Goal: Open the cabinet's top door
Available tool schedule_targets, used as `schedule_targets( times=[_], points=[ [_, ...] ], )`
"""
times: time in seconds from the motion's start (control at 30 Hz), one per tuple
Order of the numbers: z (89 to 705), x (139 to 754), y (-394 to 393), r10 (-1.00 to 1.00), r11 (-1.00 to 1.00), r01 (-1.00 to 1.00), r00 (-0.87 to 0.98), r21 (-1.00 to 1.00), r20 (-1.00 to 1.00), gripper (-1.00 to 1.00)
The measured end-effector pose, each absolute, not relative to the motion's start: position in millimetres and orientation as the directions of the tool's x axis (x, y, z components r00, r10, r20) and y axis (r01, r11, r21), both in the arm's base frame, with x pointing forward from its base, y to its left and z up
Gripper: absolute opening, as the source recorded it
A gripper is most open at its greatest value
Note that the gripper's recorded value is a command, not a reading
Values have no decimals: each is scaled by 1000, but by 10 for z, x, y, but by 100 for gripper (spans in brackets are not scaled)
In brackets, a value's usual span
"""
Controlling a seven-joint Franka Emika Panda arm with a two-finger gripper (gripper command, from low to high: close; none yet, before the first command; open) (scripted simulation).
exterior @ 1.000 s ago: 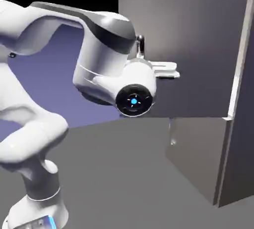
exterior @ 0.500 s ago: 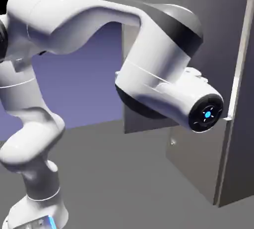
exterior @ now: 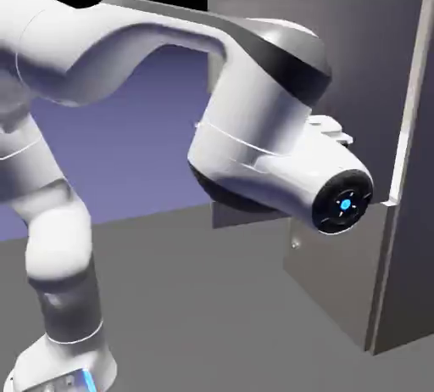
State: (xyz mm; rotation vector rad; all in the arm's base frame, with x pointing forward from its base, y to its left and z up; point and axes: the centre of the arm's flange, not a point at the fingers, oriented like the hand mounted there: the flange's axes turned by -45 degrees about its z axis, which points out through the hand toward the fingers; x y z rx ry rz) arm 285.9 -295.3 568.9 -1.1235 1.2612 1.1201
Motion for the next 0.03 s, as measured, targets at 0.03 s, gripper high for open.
schedule_targets(
  times=[0.03],
  points=[
    [5688,2878,-2997,-1,101,-995,2,-2,-1000,-100]
  ],
)
